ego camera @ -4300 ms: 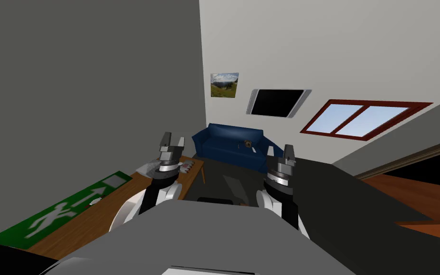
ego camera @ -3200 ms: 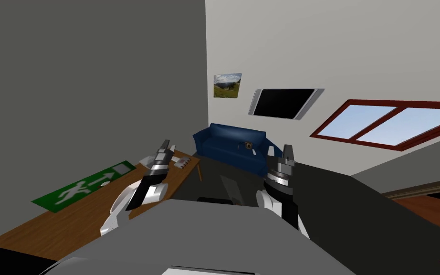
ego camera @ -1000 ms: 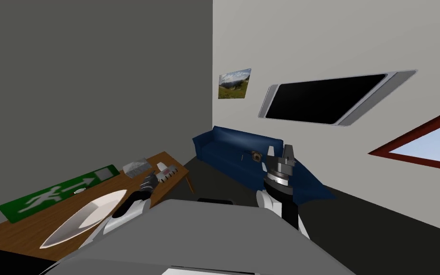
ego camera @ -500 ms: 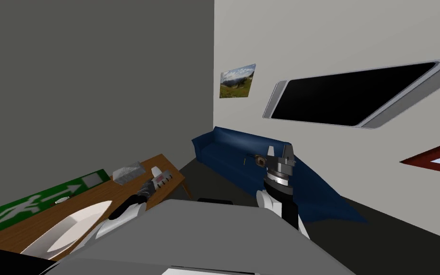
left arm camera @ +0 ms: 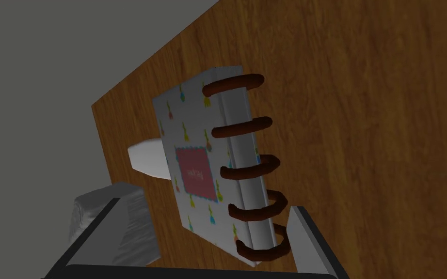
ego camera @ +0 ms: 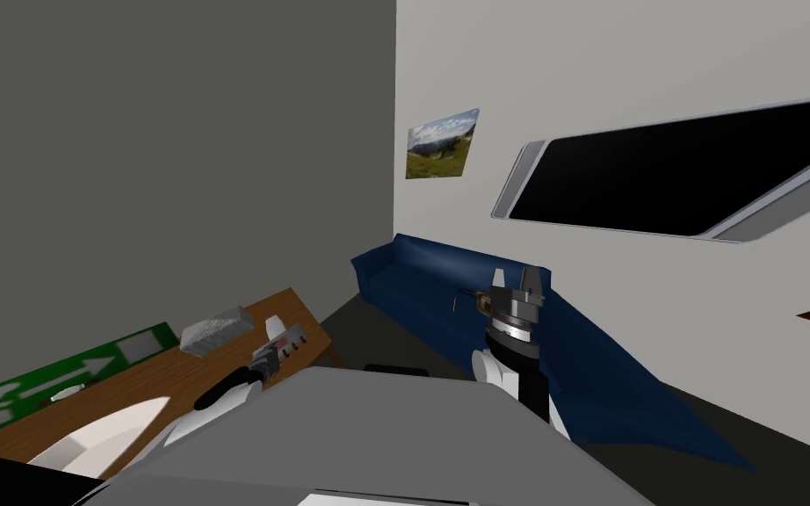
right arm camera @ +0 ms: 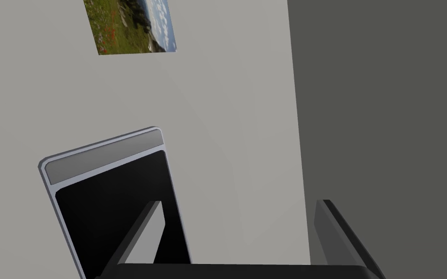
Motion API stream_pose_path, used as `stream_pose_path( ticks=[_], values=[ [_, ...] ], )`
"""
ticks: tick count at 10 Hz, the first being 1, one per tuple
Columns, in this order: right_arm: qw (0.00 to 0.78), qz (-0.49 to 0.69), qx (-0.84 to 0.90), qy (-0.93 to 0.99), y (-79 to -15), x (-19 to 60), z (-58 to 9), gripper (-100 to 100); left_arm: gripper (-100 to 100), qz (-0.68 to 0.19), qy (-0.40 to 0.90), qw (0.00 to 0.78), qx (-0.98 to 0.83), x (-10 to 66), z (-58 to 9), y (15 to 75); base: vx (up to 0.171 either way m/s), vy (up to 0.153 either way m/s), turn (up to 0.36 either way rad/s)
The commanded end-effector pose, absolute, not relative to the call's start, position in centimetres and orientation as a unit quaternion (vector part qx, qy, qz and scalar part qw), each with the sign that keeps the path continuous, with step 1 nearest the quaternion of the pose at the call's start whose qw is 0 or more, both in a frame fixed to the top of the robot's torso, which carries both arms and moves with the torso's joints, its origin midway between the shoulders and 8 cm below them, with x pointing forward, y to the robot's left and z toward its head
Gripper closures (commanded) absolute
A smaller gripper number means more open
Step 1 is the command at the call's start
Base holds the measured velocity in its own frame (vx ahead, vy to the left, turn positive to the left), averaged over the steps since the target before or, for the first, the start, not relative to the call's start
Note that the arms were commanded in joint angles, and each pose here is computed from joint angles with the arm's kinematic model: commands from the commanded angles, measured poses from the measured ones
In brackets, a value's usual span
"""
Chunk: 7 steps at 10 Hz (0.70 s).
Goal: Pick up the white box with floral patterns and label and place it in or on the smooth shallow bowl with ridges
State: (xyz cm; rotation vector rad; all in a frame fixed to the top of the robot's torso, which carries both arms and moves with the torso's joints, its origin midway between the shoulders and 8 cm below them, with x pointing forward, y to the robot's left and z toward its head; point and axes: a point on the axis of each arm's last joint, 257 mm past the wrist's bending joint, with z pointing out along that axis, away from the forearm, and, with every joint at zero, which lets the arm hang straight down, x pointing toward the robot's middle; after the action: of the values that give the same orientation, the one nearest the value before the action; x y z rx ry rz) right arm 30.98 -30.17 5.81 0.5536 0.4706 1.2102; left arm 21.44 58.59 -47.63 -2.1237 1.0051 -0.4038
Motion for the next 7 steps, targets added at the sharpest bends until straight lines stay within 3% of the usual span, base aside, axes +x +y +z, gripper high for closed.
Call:
stream_pose_path(
  ticks=[1,3,4,5,7],
  values=[
    [0.761,0.556,0.254,0.216,-30.2,31.0,5.8,0,-100,-0.140,0.392,0.345,-0.841,19.6,-49.3,58.3,0.178,0.018,0.037],
    [0.761,0.556,0.254,0.216,-30.2,31.0,5.8,0,-100,-0.138,0.392,0.342,-0.843,19.6,-49.6,58.1,0.119,0.025,0.017],
    [0.761,0.556,0.254,0.216,-30.2,31.0,5.8,0,0,-0.136,0.392,0.339,-0.844,19.4,-49.7,58.1,0.014,0.003,-0.002],
    [0.761,0.556,0.254,0.216,-30.2,31.0,5.8,0,-100,-0.138,0.392,0.341,-0.843,19.8,-50.2,57.8,0.018,0.026,0.023],
    [0.761,0.556,0.254,0.216,-30.2,31.0,5.8,0,-100,-0.140,0.393,0.342,-0.842,20.2,-50.9,57.4,0.026,0.047,0.017]
  ],
)
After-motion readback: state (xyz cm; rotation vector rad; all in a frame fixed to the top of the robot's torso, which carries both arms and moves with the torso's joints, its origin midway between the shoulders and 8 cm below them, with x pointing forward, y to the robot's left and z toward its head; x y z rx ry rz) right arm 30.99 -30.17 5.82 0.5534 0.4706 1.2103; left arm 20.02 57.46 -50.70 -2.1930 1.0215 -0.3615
